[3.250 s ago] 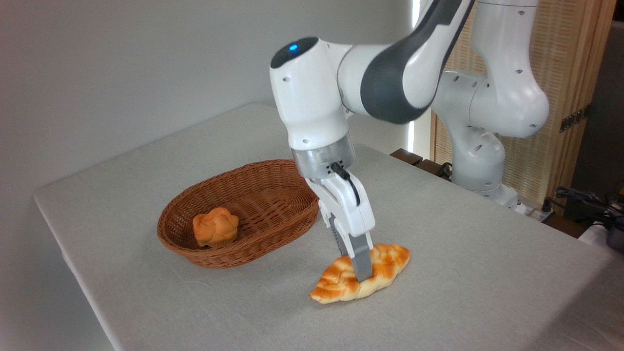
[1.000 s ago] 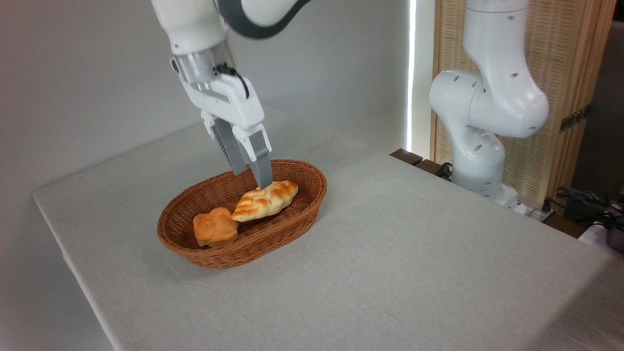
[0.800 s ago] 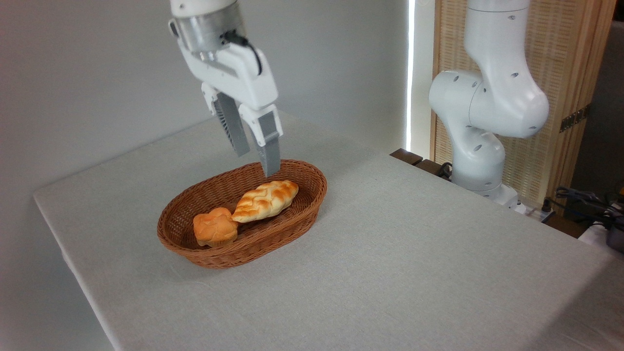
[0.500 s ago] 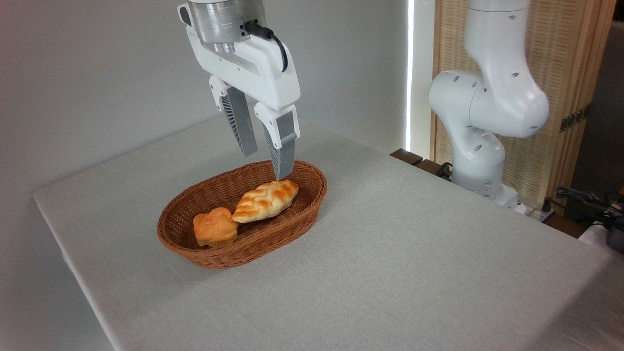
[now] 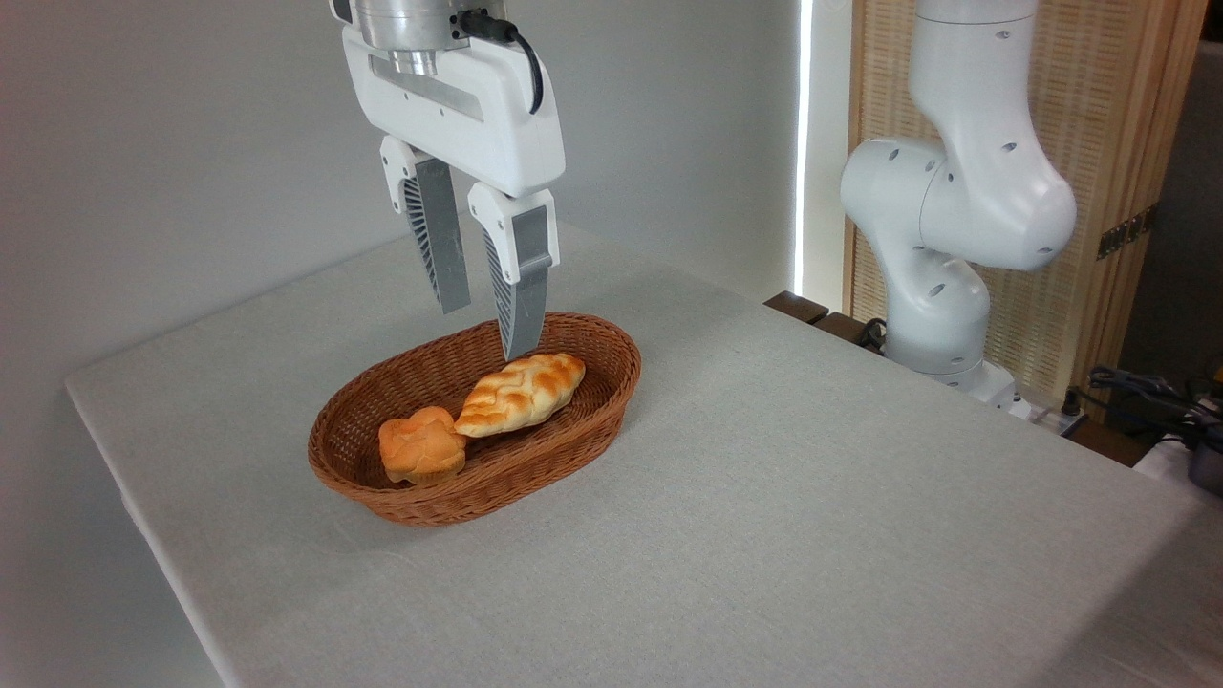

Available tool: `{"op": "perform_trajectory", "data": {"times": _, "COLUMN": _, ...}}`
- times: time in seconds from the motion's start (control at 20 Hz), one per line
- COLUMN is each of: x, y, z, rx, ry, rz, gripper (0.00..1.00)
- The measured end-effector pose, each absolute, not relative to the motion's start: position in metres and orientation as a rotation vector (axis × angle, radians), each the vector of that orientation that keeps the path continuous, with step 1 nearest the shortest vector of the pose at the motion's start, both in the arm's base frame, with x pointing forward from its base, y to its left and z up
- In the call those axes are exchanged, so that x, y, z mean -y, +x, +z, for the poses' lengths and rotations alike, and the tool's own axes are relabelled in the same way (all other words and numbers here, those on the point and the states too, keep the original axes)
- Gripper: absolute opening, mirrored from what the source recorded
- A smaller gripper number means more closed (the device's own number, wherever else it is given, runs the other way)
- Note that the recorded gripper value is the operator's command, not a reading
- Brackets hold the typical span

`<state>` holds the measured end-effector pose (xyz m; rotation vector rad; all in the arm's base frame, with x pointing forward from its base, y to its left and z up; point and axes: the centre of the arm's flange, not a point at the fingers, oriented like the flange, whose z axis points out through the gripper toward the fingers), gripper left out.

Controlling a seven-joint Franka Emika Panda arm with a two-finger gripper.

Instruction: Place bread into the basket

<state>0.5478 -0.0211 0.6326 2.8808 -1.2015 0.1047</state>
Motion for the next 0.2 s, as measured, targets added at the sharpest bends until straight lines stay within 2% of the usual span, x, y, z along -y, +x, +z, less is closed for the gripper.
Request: {"op": "perform_trajectory", "data": {"times": 0.2, "x": 0.0217, "y": 0.5481, "z": 0.6322, "rx": 1.205, "ry": 2.882, "rz": 0.103, "gripper": 1.00}}
